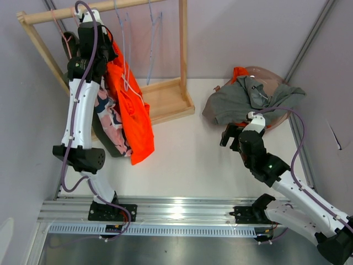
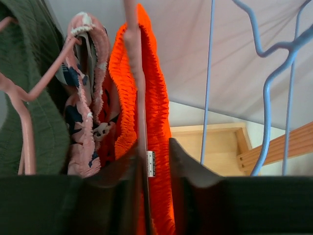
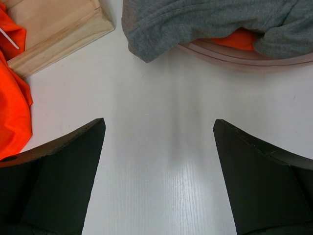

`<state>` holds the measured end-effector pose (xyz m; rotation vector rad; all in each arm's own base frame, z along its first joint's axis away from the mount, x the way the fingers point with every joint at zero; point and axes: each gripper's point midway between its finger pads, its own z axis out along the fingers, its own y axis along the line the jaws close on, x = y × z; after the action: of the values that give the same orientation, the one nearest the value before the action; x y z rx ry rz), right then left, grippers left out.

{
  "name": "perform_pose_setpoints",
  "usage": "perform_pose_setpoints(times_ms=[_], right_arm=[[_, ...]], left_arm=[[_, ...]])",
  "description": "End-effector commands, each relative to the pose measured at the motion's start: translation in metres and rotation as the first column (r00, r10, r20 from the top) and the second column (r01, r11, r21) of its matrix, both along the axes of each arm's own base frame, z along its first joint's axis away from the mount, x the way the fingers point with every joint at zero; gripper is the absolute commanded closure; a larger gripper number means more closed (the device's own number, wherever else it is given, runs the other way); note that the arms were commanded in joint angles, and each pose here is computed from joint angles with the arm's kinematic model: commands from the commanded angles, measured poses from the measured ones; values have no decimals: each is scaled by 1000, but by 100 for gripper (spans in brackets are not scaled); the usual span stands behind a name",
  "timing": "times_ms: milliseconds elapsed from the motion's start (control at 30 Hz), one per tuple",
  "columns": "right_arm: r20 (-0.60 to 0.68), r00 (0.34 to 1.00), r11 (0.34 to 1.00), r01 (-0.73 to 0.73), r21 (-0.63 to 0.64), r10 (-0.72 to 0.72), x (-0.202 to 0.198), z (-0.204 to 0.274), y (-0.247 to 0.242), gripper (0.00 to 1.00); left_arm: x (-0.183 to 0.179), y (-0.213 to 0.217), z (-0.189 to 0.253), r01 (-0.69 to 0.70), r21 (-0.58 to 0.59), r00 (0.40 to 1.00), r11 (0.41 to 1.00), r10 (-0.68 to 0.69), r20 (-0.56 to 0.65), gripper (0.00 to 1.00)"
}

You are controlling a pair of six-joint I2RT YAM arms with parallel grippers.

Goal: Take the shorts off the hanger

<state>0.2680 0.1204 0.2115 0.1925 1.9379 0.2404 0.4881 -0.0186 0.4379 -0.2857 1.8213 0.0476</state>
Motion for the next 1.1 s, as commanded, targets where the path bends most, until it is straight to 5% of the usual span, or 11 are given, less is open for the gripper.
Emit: perform_pose_setpoints(times_ms=[0, 67, 433, 633, 900, 1067], right_arm=[[25, 1000, 1000, 17, 17, -18, 5, 11, 1, 1], [28, 1000, 1000, 14, 20, -15, 5, 11, 3, 1], [80, 991, 992, -112, 56, 107, 8, 26, 36, 1], [237, 864, 889, -457, 2, 444, -22, 90, 143, 0], [404, 695, 786, -608, -112, 595, -64, 196, 288, 1], [415, 672, 771, -622, -134, 614, -69, 207, 356, 1]], left_arm=[[-6, 7, 33, -10, -7, 996, 1000, 10, 88, 81], [-8, 8, 37, -18, -10, 995, 1000, 19, 96, 99], [-45, -13, 119, 119, -60, 947, 991, -95, 306, 100], [-59, -25, 120, 179, -88, 940, 980, -144, 310, 100], [-78, -34, 103, 210, -103, 942, 972, -173, 289, 100], [-86, -38, 103, 236, -105, 939, 966, -198, 280, 100]])
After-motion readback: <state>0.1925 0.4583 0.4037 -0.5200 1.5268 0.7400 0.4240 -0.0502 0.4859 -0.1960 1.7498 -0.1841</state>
